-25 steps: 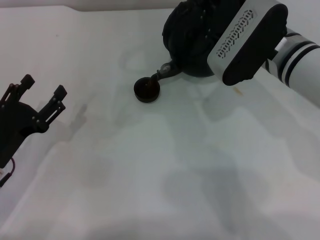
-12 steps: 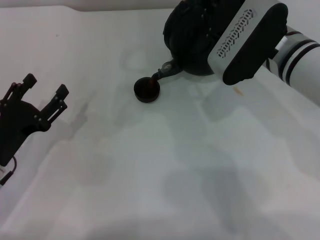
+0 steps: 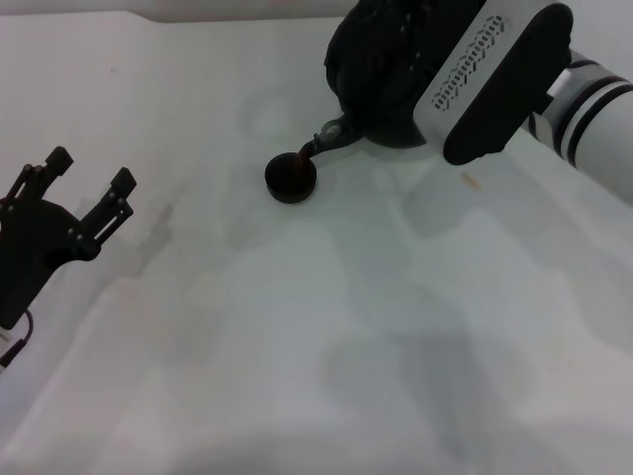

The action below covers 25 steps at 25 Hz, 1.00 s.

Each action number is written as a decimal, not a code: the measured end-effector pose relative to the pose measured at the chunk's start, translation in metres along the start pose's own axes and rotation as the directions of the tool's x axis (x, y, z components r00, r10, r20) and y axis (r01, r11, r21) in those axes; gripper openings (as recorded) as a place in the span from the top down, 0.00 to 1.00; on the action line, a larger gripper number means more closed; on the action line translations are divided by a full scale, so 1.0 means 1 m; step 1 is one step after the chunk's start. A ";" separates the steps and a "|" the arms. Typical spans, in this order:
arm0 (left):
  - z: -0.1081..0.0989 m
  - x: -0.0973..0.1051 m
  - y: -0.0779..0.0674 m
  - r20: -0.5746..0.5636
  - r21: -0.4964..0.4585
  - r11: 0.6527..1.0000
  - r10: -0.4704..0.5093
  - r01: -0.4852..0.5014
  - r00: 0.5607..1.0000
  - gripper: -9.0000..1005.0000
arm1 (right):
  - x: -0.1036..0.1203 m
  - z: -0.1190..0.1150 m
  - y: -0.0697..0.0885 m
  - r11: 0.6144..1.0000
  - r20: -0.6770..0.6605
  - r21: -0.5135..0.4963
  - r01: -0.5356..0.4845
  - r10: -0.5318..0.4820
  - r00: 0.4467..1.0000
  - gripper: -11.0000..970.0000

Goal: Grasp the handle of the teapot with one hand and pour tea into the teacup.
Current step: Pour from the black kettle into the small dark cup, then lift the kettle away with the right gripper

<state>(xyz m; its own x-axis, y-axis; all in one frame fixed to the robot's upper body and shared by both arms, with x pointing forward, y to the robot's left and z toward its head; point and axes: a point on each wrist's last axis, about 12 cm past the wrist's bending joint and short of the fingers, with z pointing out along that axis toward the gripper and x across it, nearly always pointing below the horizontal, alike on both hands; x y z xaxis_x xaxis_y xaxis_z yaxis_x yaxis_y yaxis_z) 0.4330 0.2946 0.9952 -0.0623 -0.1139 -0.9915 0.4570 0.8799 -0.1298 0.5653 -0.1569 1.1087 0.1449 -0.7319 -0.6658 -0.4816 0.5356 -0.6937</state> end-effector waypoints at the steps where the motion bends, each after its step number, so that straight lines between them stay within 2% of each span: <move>1: 0.000 0.000 0.000 0.000 0.000 1.000 0.000 0.000 1.000 0.16 | 0.000 0.000 -0.001 1.000 0.004 -0.002 -0.009 0.009 1.000 0.87; 6: 0.001 0.000 0.000 0.000 0.001 1.000 0.002 -0.002 1.000 0.16 | 0.003 -0.001 -0.007 0.999 0.018 -0.009 -0.045 0.045 0.999 0.87; 17: 0.001 0.000 0.001 0.000 0.000 1.000 0.002 -0.002 1.000 0.16 | 0.006 -0.001 -0.008 0.997 0.017 -0.019 -0.077 0.078 0.997 0.87; 20: 0.001 -0.001 0.001 0.001 0.000 1.000 0.003 -0.003 1.000 0.16 | 0.011 -0.001 -0.014 0.990 0.030 -0.035 -0.139 0.140 0.990 0.86; 25: 0.002 -0.001 0.001 0.001 0.000 1.000 0.003 -0.003 1.000 0.16 | 0.027 -0.006 -0.034 0.954 0.057 -0.075 -0.289 0.294 0.954 0.86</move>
<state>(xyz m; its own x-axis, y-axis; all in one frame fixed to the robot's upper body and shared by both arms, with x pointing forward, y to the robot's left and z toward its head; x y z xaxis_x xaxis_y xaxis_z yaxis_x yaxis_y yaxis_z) 0.4346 0.2945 0.9957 -0.0602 -0.1120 -0.9919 0.4575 0.8801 -0.1271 0.5809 -0.1974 1.1159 0.0459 -0.5173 -0.8546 -0.5660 0.6914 -0.4489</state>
